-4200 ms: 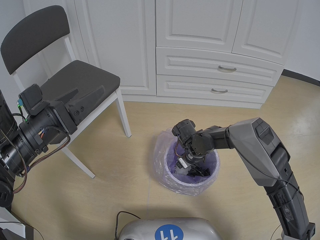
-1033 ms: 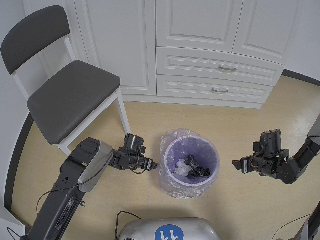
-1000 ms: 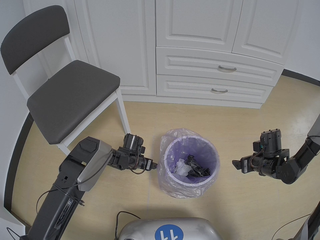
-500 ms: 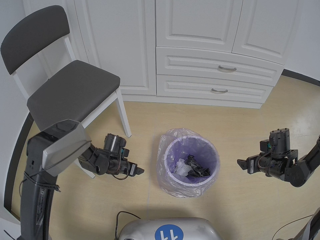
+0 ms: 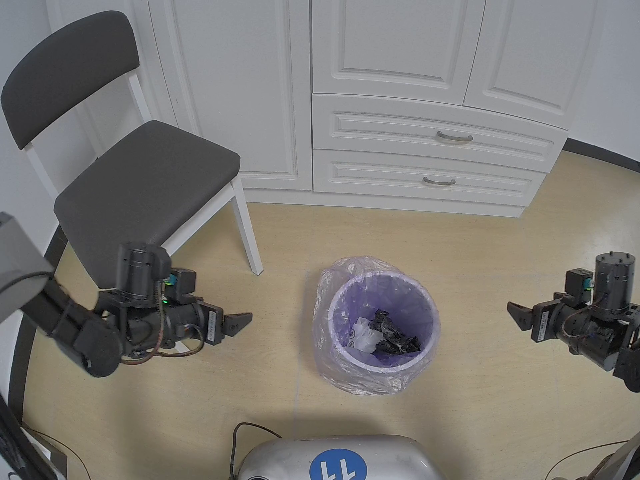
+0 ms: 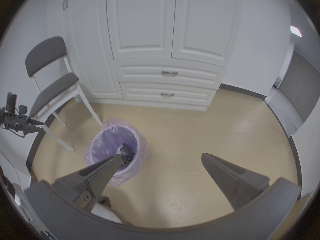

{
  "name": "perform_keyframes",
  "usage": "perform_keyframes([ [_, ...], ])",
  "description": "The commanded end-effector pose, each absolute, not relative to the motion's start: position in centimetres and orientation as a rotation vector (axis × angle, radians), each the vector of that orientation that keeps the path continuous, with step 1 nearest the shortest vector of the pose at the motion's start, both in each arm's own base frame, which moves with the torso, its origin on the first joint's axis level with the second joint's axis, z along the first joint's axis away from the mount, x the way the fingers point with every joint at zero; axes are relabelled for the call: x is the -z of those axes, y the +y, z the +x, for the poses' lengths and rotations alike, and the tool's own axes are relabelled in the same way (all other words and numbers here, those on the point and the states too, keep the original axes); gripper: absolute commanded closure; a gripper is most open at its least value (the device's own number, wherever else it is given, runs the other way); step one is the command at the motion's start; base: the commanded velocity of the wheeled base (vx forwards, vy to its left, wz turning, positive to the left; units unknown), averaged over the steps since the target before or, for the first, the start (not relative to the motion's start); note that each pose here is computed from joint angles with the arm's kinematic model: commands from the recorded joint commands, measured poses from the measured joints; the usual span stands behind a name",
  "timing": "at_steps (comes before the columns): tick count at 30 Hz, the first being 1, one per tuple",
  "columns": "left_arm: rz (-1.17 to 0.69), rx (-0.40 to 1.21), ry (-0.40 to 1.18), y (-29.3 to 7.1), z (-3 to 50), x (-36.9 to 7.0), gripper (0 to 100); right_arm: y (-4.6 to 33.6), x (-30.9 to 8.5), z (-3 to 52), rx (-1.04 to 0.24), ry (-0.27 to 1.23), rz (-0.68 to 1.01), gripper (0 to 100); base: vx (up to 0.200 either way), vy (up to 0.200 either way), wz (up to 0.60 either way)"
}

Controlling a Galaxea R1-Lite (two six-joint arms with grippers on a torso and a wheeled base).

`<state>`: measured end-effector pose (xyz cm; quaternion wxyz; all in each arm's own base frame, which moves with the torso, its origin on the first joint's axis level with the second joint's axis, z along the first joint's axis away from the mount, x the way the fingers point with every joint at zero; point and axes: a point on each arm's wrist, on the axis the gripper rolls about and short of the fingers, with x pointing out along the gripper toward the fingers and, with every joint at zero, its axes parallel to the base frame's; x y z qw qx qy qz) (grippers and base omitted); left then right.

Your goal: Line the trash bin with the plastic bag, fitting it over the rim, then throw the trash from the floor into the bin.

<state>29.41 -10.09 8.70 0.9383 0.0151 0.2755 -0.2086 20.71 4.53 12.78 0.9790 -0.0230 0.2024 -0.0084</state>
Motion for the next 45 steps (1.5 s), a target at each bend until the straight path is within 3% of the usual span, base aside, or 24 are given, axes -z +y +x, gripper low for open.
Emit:
perform_keyframes([
  [1, -0.104, 0.403, 0.051, -4.1, 11.9, -19.6, 0, 1.0, -18.6, 8.9, 0.123, -0.031, 0.07, 0, 0.0, 0.0, 0.0],
  [12, -0.122, 0.269, -0.089, -0.3, 0.6, -22.4, 0, -0.6, -15.7, -0.8, 0.293, -0.288, 0.068, 0, 0.0, 0.0, 0.0],
  [20, -0.13, 0.211, -0.182, 0.4, -4.5, -21.7, 0, -0.4, -13.3, -4.2, 0.173, -0.309, 0.057, 0, 0.0, 0.0, 0.0],
  [27, -0.122, 0.137, -0.239, 0.2, -7.3, -19.5, 0, -0.4, -12.8, -3.9, 0.168, -0.297, 0.066, 0, 0.0, 0.0, 0.0],
  [35, -0.128, 0.064, -0.197, -0.1, -7.5, -16.4, 0, -0.3, -12.1, -3.5, 0.151, -0.286, 0.055, 0, 0.0, 0.0, 0.0],
  [36, -0.137, -0.046, -0.134, 0.1, -6.2, -14.6, 0, -0.3, -11.0, -3.0, 0.141, -0.275, 0.025, 0, 0.0, 0.0, 0.0],
  [38, -0.132, -0.082, -0.093, 0.2, -5.3, -13.2, 0, -0.3, -10.2, -2.6, 0.136, -0.255, -0.017, 0, 0.0, 0.0, 0.0],
  [45, -0.119, -0.095, -0.05, 0.2, -2.4, -8.3, 0, -0.3, -9.3, -2.5, 0.131, -0.17, -0.034, 0, 0.0, 0.0, 0.0],
])
